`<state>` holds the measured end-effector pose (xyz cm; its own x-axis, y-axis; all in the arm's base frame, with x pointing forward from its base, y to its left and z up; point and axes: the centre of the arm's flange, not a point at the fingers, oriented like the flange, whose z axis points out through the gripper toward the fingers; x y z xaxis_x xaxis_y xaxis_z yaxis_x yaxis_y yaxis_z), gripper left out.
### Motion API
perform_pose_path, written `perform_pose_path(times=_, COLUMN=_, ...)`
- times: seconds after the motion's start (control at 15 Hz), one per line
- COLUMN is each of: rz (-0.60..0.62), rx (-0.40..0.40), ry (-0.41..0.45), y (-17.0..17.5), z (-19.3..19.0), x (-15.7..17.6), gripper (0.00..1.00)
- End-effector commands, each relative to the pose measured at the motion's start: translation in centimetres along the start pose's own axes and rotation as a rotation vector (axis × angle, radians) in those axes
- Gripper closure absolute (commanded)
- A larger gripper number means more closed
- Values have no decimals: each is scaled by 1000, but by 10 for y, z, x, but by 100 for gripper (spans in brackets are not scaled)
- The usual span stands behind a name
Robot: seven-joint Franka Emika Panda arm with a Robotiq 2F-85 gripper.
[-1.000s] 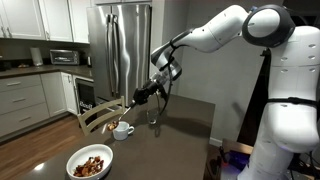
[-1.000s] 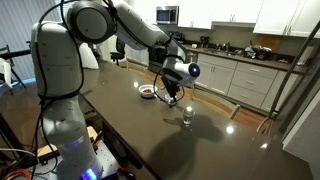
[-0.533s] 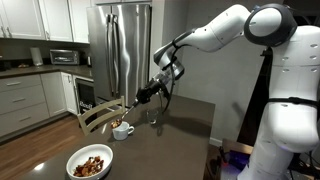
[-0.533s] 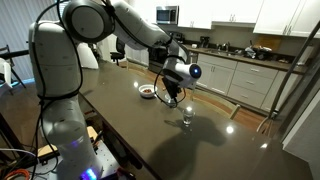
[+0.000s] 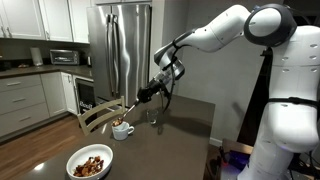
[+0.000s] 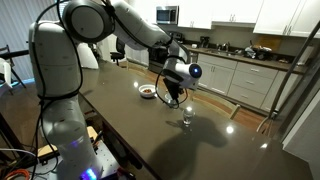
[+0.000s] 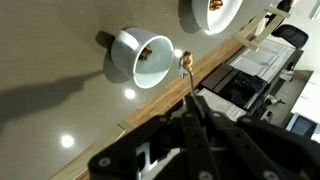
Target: Use the spoon to move some contents of the bowl to the mug and the glass cup
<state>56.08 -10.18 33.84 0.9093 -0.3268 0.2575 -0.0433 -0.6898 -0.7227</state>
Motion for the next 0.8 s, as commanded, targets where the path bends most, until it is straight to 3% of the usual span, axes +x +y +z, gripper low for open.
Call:
perform_pose_path(times=0.0, rz=24, rx=-21, ry=19, y=4, z=-9, x=0, gripper=97)
perform_pose_path(times=0.73, rz=37, rx=-112, ry=37, y=15, z=-10, x=2, gripper=97)
